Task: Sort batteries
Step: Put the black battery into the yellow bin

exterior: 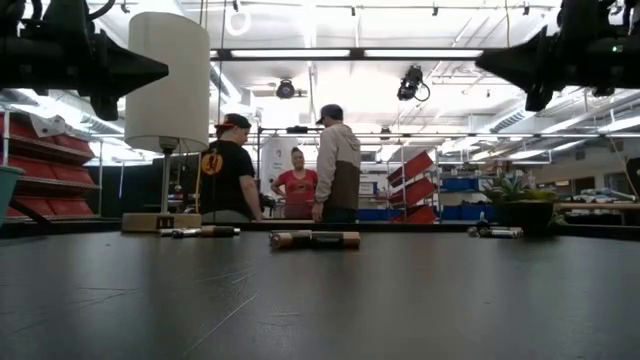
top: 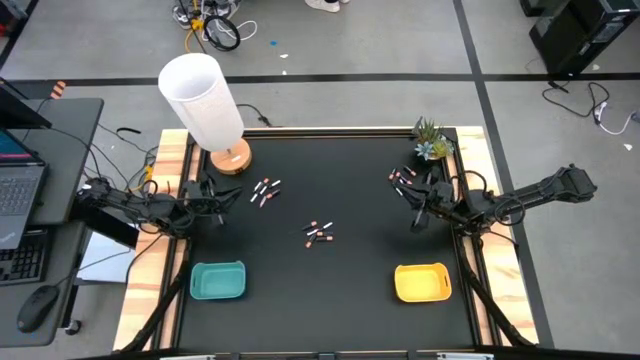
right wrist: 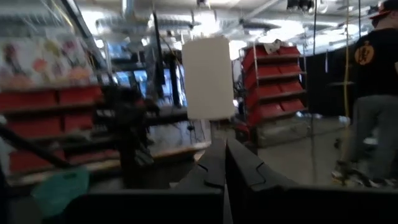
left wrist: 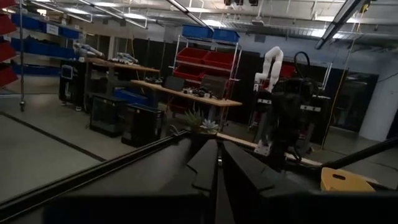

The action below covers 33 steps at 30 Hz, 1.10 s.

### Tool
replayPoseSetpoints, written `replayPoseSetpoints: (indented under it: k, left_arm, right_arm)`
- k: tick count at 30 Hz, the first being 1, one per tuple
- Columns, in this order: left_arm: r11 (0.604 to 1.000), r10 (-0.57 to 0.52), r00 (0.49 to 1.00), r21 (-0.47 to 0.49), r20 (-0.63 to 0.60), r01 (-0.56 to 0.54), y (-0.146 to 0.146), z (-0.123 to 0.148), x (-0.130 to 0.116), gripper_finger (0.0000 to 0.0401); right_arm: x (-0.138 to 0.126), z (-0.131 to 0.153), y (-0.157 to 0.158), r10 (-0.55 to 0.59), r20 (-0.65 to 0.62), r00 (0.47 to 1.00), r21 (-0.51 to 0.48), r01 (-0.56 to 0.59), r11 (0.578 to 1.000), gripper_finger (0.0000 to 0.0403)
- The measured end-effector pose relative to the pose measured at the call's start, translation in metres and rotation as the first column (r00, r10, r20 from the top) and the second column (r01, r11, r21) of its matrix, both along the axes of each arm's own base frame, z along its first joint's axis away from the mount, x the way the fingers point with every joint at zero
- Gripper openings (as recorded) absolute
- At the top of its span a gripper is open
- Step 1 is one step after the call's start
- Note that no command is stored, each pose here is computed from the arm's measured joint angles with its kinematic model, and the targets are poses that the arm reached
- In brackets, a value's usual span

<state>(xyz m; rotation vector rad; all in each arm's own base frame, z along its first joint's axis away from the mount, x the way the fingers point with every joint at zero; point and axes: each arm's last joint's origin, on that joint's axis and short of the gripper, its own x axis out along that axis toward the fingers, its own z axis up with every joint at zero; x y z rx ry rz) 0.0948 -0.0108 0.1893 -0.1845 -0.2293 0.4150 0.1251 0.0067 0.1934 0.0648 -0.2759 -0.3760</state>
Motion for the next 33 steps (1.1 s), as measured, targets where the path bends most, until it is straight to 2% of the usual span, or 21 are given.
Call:
replayPoseSetpoints:
  k: [3, 5, 7, 8, 12, 16, 21, 25, 30, 33]
  left_arm:
    - [0.999, 0.001, 1.0, -0.055, 0.024, 0.0, 0.0, 0.0, 0.0, 0.0037]
    - [0.994, -0.006, 0.999, -0.111, 0.05, 0.011, 0.0, 0.0, 0.0, 0.0037]
    - [0.993, -0.009, 0.999, -0.117, 0.044, 0.014, 0.0, -0.001, 0.0, 0.0037]
    - [0.994, -0.012, 0.999, -0.112, 0.032, 0.016, 0.0, -0.002, 0.001, 0.0037]
    - [0.995, -0.016, 1.0, -0.099, -0.006, 0.015, -0.001, -0.005, 0.003, 0.0037]
    - [0.995, -0.015, 1.0, -0.101, -0.007, 0.014, -0.001, -0.005, 0.004, 0.004]
    - [0.994, -0.008, 1.0, -0.112, 0.02, 0.01, -0.001, -0.003, 0.003, 0.0055]
    - [0.994, -0.029, 0.999, -0.107, 0.038, 0.033, -0.001, -0.001, 0.003, 0.006]
    - [0.993, -0.111, 0.994, -0.033, 0.018, 0.112, -0.004, -0.001, 0.004, 0.006]
    - [0.994, -0.11, 0.994, 0.006, -0.004, 0.11, -0.004, -0.001, 0.004, 0.006]
  right_arm:
    - [-0.001, 0.004, 0.001, 0.042, 0.058, 0.997, 0.017, -0.043, 0.999, 0.0002]
    - [-0.002, 0.006, 0.0, 0.031, 0.094, 0.995, 0.088, -0.039, 0.995, 0.0002]
    - [-0.002, 0.009, -0.001, -0.002, 0.131, 0.991, 0.166, -0.02, 0.986, 0.0002]
    - [-0.001, 0.01, -0.002, -0.005, 0.137, 0.991, 0.172, -0.019, 0.985, 0.0002]
    - [0.0, 0.023, 0.0, 0.039, 0.166, 0.985, 0.129, -0.061, 0.99, 0.0002]
    - [0.002, 0.034, 0.003, 0.14, 0.17, 0.975, 0.027, -0.147, 0.989, 0.0002]
    - [0.007, 0.033, 0.002, 0.065, 0.092, 0.994, 0.053, -0.07, 0.996, 0.0002]
    - [0.01, 0.031, 0.004, 0.113, 0.077, 0.991, 0.037, -0.116, 0.993, 0.0002]
    - [0.01, 0.035, 0.004, 0.127, 0.123, 0.984, 0.032, -0.132, 0.991, 0.0002]
    - [0.01, 0.033, 0.004, 0.108, 0.098, 0.989, 0.027, -0.111, 0.993, 0.0002]
